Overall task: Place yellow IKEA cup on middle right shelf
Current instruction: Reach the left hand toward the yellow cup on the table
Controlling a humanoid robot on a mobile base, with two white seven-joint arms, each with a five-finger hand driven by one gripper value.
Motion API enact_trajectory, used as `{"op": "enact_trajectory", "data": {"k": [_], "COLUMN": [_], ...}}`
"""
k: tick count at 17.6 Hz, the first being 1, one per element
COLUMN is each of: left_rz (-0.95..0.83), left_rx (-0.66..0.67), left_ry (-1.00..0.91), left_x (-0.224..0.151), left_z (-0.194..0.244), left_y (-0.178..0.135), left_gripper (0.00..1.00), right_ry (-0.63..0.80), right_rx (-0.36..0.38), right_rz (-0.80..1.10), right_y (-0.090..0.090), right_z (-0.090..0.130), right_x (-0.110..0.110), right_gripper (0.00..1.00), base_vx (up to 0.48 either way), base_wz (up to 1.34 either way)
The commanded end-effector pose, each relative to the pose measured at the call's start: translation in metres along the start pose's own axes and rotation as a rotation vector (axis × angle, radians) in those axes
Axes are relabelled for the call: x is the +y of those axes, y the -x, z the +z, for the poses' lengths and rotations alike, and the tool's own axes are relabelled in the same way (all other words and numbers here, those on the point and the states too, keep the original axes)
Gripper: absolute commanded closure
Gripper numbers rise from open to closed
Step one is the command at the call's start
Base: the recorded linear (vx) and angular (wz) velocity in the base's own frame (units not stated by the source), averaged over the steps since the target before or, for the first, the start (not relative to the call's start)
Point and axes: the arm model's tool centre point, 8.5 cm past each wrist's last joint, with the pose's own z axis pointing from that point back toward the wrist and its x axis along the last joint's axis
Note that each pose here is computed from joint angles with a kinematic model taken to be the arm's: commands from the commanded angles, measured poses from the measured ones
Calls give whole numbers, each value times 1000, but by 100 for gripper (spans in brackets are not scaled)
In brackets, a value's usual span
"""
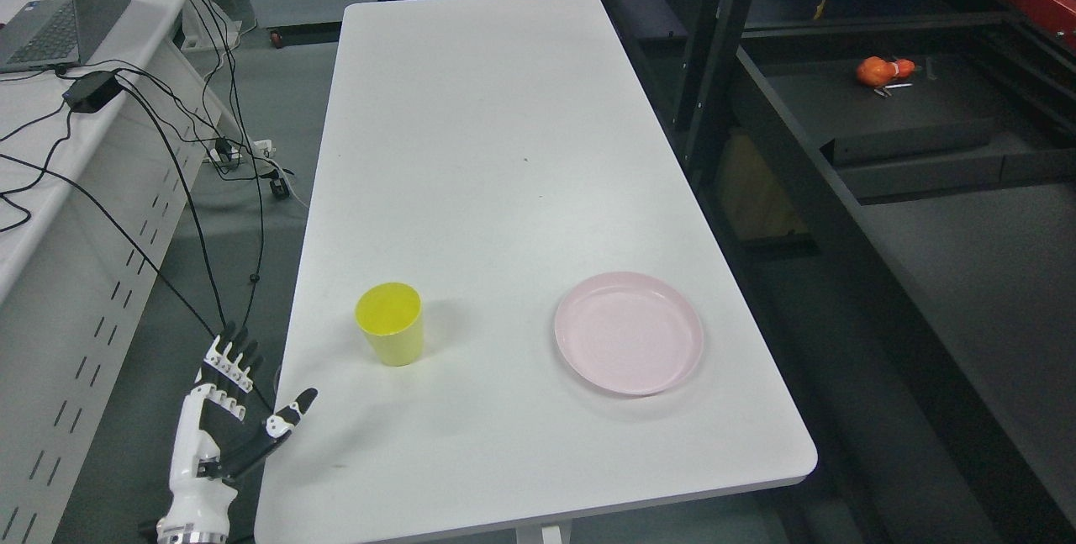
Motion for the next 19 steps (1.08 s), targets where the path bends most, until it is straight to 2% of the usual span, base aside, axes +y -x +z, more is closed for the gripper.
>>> {"op": "enact_trajectory", "data": {"k": [1, 4, 10, 15, 19], "left_rz": [-21, -2, 233, 229, 73], "left_rx": [8, 5, 24, -2, -35], "left_ry": [20, 19, 33, 28, 46], "left_x": [3, 2, -21, -21, -22], "left_z": [-1, -1, -15, -54, -69], "left_y": [1, 0, 14, 10, -2], "left_gripper": [1, 1, 1, 1, 1], "right_ry": [13, 13, 13, 13, 13], "right_rx": [15, 15, 15, 15, 15], "right_rz": [-3, -3, -3, -3, -3], "right_y": [9, 9, 9, 9, 9], "right_z": [-1, -1, -1, -1, -1], "right_x": [-10, -10, -10, -10, -10], "right_gripper": [1, 1, 1, 1, 1], "base_vx": [0, 0, 0, 0, 0], "base_wz": [0, 0, 0, 0, 0]}}
